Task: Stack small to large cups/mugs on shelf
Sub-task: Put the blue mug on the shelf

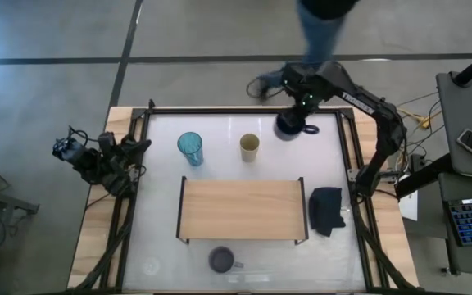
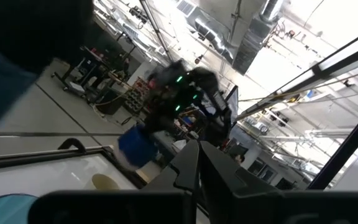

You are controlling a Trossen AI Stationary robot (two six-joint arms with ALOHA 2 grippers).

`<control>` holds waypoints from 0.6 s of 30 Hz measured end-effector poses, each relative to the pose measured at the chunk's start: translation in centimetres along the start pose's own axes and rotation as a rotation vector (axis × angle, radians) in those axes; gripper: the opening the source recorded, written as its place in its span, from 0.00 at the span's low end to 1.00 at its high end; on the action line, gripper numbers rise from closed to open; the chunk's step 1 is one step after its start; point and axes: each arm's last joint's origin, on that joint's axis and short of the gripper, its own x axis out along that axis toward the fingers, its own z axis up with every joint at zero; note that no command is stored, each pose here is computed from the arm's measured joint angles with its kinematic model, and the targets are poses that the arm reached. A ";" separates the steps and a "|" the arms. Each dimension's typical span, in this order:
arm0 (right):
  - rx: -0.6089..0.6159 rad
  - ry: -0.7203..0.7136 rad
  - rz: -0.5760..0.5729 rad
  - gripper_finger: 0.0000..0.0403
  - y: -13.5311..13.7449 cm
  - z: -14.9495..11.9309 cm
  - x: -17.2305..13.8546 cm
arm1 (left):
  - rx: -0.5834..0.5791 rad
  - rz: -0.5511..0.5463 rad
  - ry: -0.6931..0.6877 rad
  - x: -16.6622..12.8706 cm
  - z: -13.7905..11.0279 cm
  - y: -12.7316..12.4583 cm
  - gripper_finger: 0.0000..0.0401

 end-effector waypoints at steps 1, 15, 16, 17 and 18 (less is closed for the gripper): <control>0.022 -0.017 0.055 0.03 0.3 0.0 -0.9 | 0.004 0.001 0.003 0.0 0.0 0.0 0.00; -0.012 -0.071 0.399 0.03 9.5 -5.9 -8.3 | 0.017 0.004 0.012 0.0 -0.2 0.1 0.00; -0.021 -0.059 0.407 0.03 10.3 -6.6 -8.4 | 0.017 0.004 0.012 0.0 -0.2 0.1 0.00; -0.031 -0.045 0.416 0.03 11.1 -7.4 -8.6 | 0.017 0.004 0.012 0.0 -0.2 0.1 0.00; -0.038 -0.032 0.423 0.03 11.8 -8.1 -8.7 | 0.017 0.004 0.012 0.0 -0.2 0.1 0.00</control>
